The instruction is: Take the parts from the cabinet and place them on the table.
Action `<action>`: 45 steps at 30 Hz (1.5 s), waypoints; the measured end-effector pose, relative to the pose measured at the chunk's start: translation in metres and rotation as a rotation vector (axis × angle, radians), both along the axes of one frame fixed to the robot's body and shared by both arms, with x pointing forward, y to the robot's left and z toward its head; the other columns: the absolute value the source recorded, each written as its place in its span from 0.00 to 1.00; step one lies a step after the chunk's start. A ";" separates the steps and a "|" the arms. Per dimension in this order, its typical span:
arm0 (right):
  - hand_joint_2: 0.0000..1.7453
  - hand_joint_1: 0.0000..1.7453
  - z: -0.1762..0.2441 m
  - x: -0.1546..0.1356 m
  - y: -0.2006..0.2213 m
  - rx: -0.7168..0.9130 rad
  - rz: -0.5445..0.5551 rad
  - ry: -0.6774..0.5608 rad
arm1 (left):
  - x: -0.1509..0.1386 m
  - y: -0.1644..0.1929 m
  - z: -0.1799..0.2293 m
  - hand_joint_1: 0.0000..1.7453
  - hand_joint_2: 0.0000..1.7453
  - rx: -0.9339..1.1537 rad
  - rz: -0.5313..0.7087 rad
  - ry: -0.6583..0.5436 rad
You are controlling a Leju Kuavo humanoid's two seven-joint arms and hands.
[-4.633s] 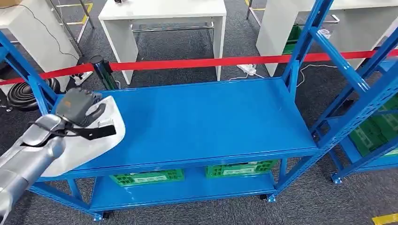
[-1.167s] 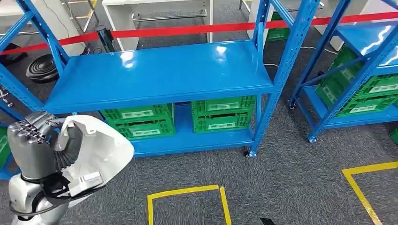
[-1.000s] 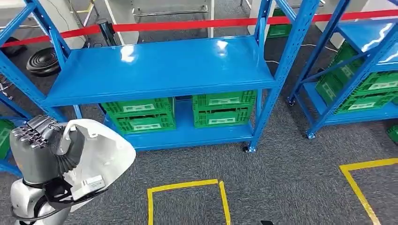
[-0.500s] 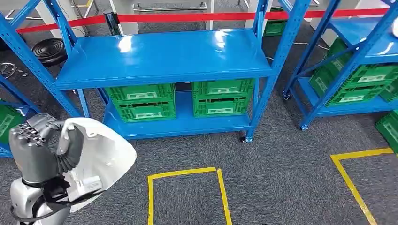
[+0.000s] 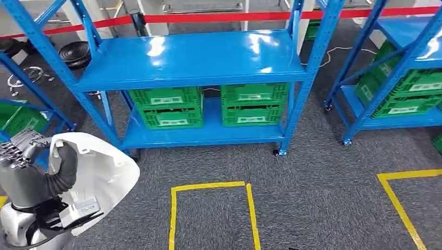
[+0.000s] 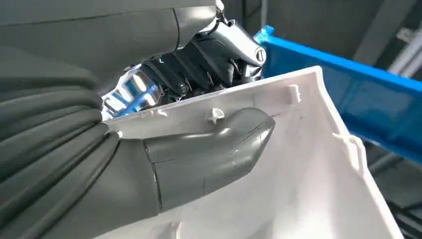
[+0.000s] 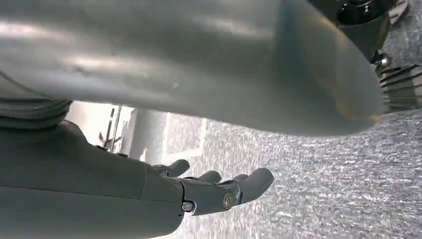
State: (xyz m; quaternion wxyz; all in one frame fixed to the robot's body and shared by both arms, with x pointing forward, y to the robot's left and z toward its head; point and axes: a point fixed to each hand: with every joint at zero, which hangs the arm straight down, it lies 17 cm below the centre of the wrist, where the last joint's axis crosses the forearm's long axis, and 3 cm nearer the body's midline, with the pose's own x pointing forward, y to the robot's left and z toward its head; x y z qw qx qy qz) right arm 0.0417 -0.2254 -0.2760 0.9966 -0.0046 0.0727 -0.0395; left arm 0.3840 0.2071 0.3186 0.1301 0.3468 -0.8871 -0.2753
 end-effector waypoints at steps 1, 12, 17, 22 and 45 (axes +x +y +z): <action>0.00 0.00 0.000 0.000 0.000 -0.001 0.003 0.000 | 0.000 0.001 0.001 1.00 1.00 -0.005 0.003 -0.007; 0.00 0.00 0.000 -0.002 -0.006 -0.006 0.049 0.000 | -0.012 0.011 -0.007 1.00 1.00 -0.034 0.044 -0.030; 0.00 0.00 0.000 0.009 -0.007 -0.010 0.059 -0.018 | -0.012 0.011 -0.004 1.00 1.00 -0.063 0.041 -0.027; 0.00 0.00 0.001 0.015 -0.006 -0.013 0.058 -0.029 | -0.009 0.011 -0.008 1.00 1.00 -0.052 0.048 -0.014; 0.00 0.00 -0.001 -0.001 -0.009 -0.021 0.067 -0.001 | 0.006 0.001 -0.010 1.00 1.00 -0.060 0.025 0.020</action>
